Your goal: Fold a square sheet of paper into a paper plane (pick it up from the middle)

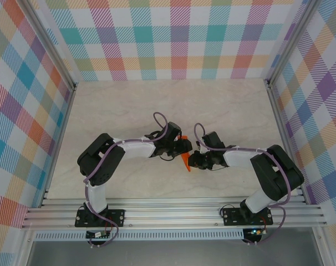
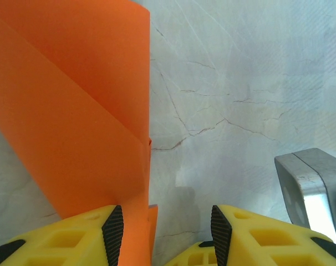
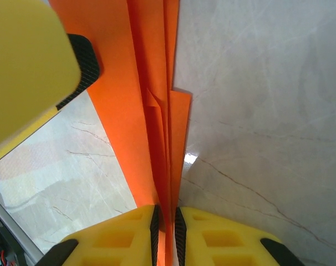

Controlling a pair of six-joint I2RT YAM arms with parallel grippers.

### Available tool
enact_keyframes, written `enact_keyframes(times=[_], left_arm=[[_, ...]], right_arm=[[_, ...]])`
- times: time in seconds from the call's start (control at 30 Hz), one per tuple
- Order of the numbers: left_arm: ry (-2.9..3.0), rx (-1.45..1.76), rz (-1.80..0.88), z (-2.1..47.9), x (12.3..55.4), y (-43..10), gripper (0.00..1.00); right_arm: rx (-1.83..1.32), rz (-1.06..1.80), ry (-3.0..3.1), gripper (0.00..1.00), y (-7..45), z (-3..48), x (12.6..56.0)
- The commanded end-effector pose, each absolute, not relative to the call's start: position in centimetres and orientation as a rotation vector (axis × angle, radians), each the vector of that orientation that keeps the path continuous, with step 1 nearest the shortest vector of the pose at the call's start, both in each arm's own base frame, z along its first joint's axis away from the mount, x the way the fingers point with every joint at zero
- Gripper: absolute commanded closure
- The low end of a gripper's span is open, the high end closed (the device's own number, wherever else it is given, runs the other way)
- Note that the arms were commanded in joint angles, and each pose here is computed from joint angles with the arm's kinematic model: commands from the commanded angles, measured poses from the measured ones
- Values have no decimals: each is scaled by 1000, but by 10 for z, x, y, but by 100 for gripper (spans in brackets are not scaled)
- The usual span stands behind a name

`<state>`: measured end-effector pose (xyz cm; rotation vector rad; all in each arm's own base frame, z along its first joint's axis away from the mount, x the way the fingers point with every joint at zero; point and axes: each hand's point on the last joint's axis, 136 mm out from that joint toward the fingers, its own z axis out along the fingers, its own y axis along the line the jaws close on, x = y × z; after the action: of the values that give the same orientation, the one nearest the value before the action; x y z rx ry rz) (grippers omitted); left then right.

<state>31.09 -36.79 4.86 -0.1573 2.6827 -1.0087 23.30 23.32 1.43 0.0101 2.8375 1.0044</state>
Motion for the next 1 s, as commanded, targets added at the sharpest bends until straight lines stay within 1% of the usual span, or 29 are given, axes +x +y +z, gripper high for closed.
enact_keyframes(times=[0.0, 0.17, 0.5, 0.73, 0.83, 0.97], left_arm=[[2695, -145, -999, 45, 314, -369, 52], [2698, -144, -995, 44, 315, -369, 52], [2702, -143, -994, 43, 315, -369, 52], [2701, -143, -996, 44, 315, -370, 52], [2700, -139, -1001, 45, 316, -371, 52], [2701, -137, -1002, 45, 316, -372, 52]], right_arm=[[-1, 873, 2901, 82, 224, -9, 230], [0, 868, 2908, 81, 225, -9, 229], [-25, 918, 2816, 74, 227, 18, 233], [-3, 941, 2744, 73, 224, 36, 233], [18, 956, 2711, 76, 222, 44, 232], [5, 1102, 2653, 85, 236, 60, 230]])
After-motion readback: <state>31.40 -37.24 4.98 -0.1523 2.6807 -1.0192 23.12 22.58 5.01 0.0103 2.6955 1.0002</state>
